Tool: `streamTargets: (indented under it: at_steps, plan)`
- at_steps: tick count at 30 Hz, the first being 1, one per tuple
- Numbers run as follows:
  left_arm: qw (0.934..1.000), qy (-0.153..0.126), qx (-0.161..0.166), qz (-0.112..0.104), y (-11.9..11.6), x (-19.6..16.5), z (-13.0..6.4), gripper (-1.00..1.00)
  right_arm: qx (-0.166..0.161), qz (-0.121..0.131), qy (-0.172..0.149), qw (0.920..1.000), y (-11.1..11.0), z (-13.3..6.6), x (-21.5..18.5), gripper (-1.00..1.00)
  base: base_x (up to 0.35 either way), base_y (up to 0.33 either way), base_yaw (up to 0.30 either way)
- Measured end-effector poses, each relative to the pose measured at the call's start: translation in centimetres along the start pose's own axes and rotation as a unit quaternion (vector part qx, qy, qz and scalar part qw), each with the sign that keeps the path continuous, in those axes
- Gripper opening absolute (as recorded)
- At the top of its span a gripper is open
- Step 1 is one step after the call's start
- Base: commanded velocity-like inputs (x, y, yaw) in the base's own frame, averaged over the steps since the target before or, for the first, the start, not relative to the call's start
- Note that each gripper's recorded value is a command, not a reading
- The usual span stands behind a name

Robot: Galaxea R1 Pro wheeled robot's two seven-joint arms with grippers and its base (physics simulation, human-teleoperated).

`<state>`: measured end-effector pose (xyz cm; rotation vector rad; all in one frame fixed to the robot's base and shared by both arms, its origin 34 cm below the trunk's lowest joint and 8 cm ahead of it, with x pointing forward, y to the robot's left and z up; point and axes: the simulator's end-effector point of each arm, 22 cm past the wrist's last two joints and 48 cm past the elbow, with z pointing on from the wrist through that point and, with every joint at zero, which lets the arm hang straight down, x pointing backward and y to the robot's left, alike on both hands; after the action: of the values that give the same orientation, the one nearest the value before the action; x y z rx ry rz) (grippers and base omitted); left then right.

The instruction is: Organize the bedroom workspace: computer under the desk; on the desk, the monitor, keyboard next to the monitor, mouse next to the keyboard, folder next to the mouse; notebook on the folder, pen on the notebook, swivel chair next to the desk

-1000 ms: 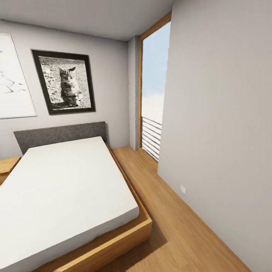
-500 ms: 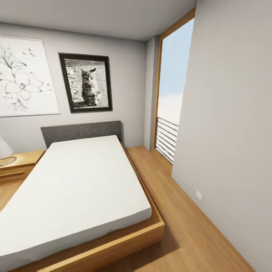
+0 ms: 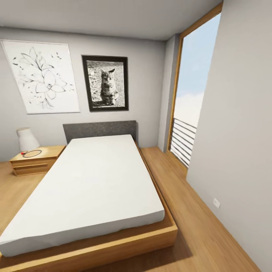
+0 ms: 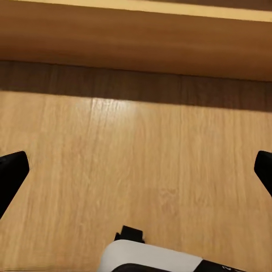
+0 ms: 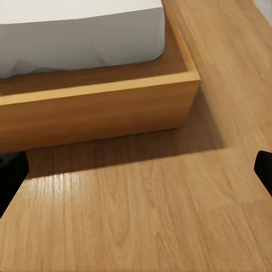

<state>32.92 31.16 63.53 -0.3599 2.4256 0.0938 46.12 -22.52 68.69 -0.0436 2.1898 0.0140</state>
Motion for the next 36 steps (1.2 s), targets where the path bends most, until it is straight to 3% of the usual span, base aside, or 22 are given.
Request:
streamTargets:
  at_steps: [36]
  plan:
    - [1.0000,0.000,0.000,0.000,0.00,0.02,-0.01,1.00,0.001,0.000,-0.001,1.0000,-0.13,0.02,-0.05,1.00,0.000,0.000,0.284]
